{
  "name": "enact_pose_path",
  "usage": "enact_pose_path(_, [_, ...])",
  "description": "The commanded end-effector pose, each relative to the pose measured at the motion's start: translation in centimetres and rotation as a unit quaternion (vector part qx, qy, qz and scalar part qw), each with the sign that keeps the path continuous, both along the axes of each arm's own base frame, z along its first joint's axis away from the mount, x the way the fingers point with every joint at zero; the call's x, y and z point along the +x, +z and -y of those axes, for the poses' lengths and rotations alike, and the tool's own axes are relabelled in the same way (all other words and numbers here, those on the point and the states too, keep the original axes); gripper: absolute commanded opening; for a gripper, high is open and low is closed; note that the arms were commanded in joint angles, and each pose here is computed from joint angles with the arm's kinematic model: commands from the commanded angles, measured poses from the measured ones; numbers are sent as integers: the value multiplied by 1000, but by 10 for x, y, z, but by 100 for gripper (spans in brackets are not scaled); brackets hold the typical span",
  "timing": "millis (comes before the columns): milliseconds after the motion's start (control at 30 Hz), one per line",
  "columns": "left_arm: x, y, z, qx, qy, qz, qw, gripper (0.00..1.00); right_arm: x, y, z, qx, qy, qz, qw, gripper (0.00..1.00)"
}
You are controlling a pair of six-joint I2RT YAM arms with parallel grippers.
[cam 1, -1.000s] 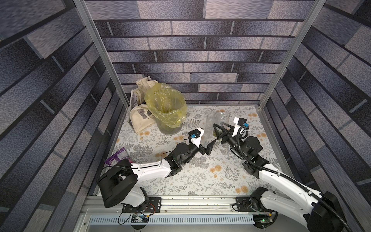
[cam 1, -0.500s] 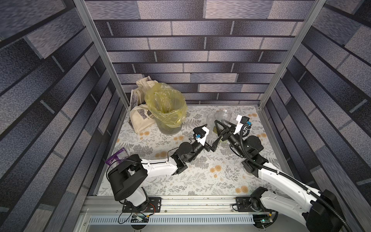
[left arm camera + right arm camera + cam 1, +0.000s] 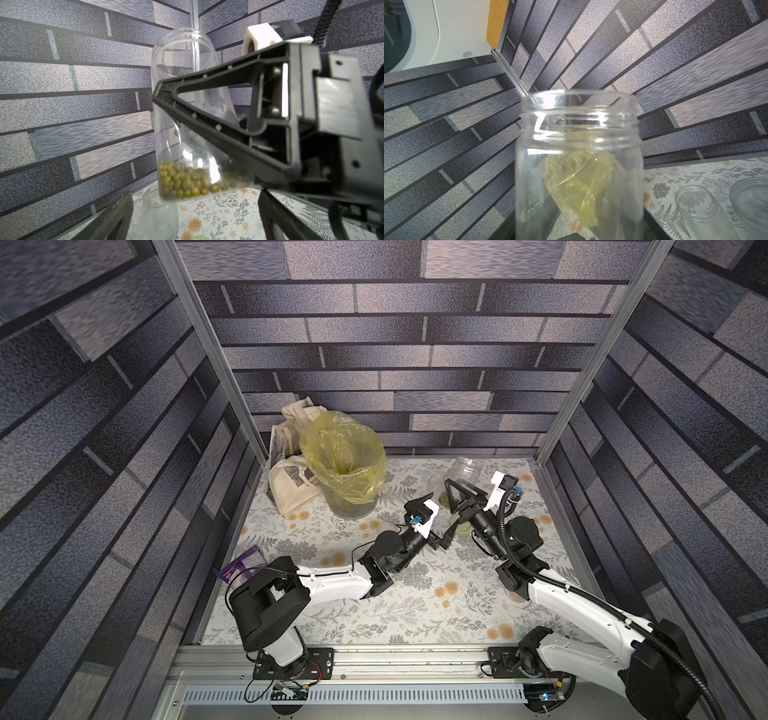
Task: Empty moldy mung beans from jars
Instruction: Pour the moldy mung beans from the jar into the trash bin.
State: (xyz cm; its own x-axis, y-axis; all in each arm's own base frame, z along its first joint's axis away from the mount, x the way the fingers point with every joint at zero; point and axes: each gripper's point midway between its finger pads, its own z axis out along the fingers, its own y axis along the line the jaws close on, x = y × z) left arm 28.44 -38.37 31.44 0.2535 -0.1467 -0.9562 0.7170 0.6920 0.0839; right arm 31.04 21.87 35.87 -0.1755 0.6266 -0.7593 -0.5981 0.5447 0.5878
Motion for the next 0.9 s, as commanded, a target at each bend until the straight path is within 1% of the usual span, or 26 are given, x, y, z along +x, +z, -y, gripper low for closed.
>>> enact_pose_path(0, [-6, 44, 1, -55, -2, 43, 998, 89, -6, 3, -14, 10, 40, -4, 999, 51])
enact_pose_path(67, [-5, 47, 0, -58, 0, 49, 997, 87, -6, 1, -15, 10, 42, -10, 999, 50])
enact_pose_path(133, [-6, 49, -1, -56, 1, 53, 997, 83, -7, 0, -16, 8, 48, -11, 999, 50])
enact_pose_path(300, [-6, 49, -10, -49, 9, 56, 997, 79, -10, -1, -12, 11, 45, -20, 999, 51])
enact_pose_path(433, [-7, 50, -21, -48, 5, 46, 998, 82, -12, 4, -18, 5, 61, -28, 998, 51])
enact_pose_path(567, [-7, 52, -34, -56, 1, 34, 998, 86, -14, 7, -21, 17, 76, -29, 997, 51])
enact_pose_path(700, [-10, 50, -40, -53, -4, 25, 998, 90, -12, 6, -23, 19, 80, -32, 996, 51])
enact_pose_path(867, [-5, 50, -46, -63, -5, 15, 998, 91, -11, 5, -27, 21, 88, -33, 995, 51])
